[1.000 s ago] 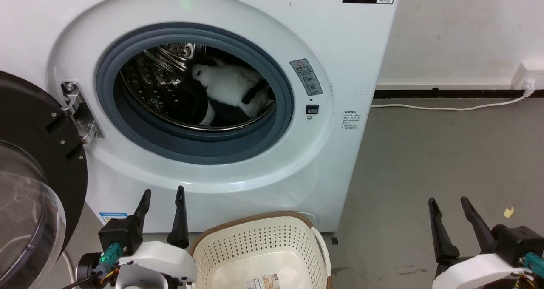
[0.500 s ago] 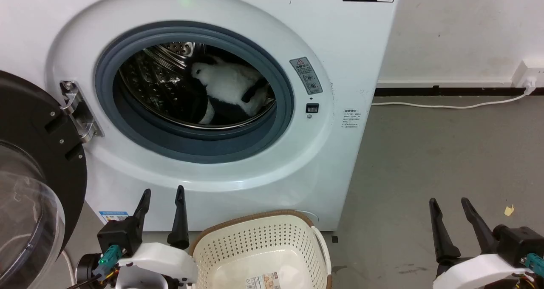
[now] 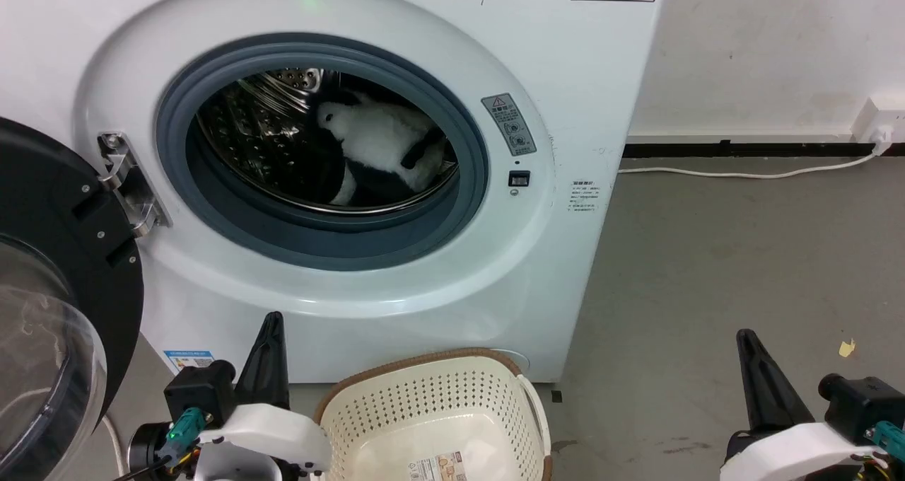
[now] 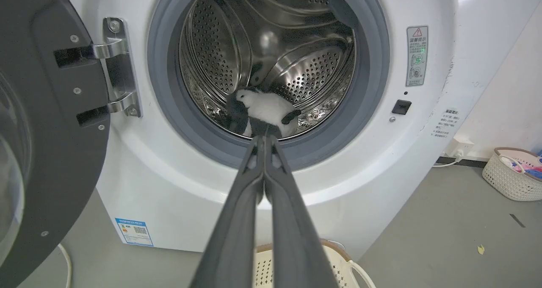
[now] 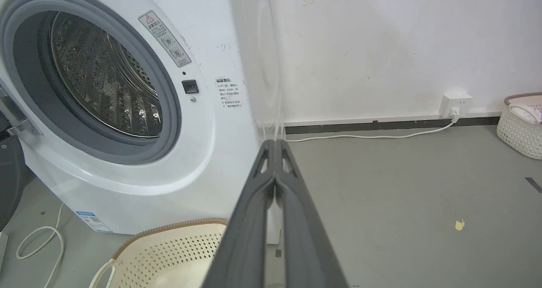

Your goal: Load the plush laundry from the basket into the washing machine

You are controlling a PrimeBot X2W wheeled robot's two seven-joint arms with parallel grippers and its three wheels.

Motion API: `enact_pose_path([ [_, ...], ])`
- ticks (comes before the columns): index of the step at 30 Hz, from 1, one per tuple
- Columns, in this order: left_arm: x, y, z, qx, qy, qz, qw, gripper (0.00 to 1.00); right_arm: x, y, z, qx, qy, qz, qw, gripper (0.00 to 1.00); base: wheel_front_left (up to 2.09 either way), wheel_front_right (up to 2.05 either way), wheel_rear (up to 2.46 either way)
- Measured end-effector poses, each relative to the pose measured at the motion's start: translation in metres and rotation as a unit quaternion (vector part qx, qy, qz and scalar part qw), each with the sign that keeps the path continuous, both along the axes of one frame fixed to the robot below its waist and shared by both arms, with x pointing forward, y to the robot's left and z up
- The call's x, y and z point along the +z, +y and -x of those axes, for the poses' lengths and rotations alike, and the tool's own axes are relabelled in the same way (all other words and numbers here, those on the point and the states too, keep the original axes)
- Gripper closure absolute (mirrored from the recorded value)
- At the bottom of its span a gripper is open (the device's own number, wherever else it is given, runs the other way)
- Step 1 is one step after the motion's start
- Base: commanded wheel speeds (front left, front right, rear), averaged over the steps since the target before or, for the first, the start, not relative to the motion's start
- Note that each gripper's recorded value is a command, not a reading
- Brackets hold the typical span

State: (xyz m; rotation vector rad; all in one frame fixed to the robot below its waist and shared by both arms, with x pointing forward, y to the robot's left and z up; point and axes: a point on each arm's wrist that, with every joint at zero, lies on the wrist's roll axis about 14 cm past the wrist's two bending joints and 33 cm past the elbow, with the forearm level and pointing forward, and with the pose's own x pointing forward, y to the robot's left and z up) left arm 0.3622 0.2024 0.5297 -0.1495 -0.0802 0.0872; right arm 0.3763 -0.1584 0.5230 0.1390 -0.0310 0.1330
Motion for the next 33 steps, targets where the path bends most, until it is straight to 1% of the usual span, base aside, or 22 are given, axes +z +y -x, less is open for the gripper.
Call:
enact_pose_path([
  [33, 0.0050, -0.0082, -0.0067, -0.016, 0.002, -0.025, 1.000, 1.00, -0.0030, -0.0013, 0.0030, -0.001, 0.008, 0.023, 1.000, 1.00, 0.00, 0.00, 0.00],
])
